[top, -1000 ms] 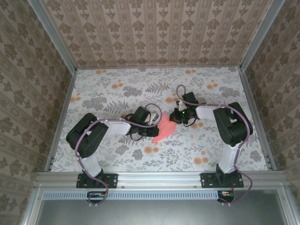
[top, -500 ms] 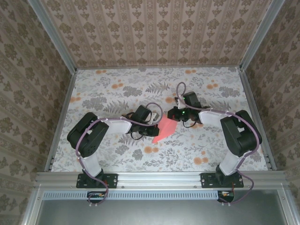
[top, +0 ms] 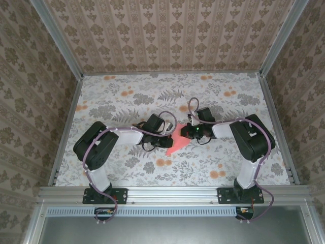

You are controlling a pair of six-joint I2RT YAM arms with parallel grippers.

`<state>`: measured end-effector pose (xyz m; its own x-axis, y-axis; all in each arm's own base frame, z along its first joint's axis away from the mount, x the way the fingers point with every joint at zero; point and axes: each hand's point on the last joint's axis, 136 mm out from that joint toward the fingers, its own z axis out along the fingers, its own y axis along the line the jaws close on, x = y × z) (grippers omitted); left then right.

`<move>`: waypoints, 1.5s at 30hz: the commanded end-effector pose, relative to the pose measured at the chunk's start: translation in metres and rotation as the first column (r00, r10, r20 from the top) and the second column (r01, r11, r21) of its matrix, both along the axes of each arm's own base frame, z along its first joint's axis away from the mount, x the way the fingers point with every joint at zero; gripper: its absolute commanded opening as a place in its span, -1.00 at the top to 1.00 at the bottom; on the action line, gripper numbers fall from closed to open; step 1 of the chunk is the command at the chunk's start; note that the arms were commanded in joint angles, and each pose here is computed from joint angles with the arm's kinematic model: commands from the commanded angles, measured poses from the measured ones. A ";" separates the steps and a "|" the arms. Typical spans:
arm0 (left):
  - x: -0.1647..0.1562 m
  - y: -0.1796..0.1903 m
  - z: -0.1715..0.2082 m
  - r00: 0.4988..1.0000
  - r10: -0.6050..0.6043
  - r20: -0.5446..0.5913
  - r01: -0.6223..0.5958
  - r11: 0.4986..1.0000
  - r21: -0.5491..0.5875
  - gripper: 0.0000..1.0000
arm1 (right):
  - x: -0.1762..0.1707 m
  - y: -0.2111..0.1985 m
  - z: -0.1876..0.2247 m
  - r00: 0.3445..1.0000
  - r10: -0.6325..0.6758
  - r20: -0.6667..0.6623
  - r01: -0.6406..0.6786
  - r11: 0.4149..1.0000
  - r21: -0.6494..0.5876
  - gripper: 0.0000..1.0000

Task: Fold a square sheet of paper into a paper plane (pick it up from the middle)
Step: Fourth fold the wing at the center of the table.

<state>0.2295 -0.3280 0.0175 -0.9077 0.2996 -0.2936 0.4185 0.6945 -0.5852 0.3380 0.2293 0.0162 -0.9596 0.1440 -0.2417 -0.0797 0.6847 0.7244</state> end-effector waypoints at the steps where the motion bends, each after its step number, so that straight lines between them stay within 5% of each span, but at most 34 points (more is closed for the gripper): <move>1: -0.043 0.043 -0.057 0.985 0.009 -0.169 0.029 0.975 0.221 1.00 | 0.027 -0.038 -0.018 0.993 -0.119 -0.008 0.118 0.989 -0.086 1.00; 13: -0.041 0.041 -0.054 0.987 0.002 -0.159 0.032 0.977 0.212 1.00 | 0.076 -0.078 0.022 0.968 -0.240 0.071 0.246 0.964 -0.099 1.00; 19: -0.033 0.037 -0.046 0.993 -0.011 -0.119 0.034 0.979 0.198 1.00 | 0.042 -0.056 0.052 0.979 -0.190 0.077 0.192 0.981 -0.011 1.00; 31: -0.025 0.022 -0.030 0.996 -0.011 -0.085 0.022 0.991 0.133 1.00 | -0.024 0.030 0.023 0.996 -0.033 -0.083 0.035 0.999 0.031 1.00; 45: -0.010 -0.001 0.023 0.999 0.044 -0.026 -0.044 0.999 0.010 0.97 | -0.044 -0.003 -0.042 0.967 -0.134 -0.218 0.089 0.974 -0.206 1.00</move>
